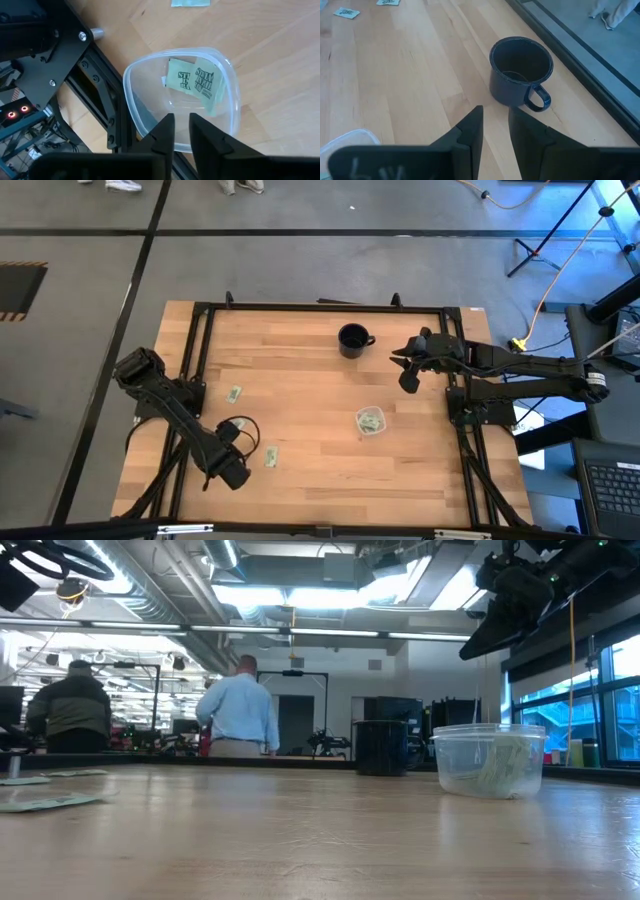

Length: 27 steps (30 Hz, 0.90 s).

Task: Pick and place Stevia / Truvia into bins
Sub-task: Put the middle stevia packet into the left transparent container

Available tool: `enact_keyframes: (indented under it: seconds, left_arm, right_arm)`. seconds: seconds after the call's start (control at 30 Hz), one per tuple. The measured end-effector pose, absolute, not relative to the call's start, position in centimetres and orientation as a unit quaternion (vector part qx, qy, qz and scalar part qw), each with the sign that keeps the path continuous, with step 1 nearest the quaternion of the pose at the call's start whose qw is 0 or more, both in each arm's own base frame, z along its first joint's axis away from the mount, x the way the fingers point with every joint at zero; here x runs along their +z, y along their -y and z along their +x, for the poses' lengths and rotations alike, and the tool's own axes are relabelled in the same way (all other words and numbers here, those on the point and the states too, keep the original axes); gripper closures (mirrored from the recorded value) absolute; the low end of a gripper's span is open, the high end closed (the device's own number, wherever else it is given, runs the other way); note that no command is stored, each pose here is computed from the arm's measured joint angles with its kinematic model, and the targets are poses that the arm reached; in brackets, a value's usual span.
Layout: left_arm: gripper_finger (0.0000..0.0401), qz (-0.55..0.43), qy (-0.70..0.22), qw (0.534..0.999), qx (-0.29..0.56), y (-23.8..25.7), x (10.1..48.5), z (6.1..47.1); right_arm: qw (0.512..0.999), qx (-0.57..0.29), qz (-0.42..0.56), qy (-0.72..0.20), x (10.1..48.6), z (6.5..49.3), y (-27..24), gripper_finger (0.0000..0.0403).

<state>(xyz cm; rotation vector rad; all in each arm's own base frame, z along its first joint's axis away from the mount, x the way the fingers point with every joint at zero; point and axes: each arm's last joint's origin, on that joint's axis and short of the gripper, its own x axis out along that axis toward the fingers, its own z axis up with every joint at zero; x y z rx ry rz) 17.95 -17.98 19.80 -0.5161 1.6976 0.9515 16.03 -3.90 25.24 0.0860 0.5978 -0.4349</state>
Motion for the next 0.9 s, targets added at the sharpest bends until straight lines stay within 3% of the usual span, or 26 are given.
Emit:
enact_keyframes:
  seconds: [0.3,0.53,0.77,0.9]
  left_arm:
    - [0.0302,-0.209,-0.711,0.551,0.385,18.6,22.7,18.7]
    - [0.0298,-0.171,-0.614,0.662,0.394,18.0,26.5,20.1]
    - [0.0275,-0.138,-0.682,0.619,0.364,14.8,25.6,21.9]
    - [0.0251,-0.077,-0.683,0.641,0.342,12.8,25.3,23.0]
  right_arm:
    - [0.932,-0.212,0.04,-0.293,25.2,16.0,3.9,0.0308]
    - [0.932,-0.212,0.04,-0.293,25.2,16.0,3.9,0.0308]
    - [0.932,-0.211,0.038,-0.293,25.2,16.0,3.9,0.0308]
    - [0.932,-0.21,0.034,-0.294,25.2,16.0,3.9,0.0308]
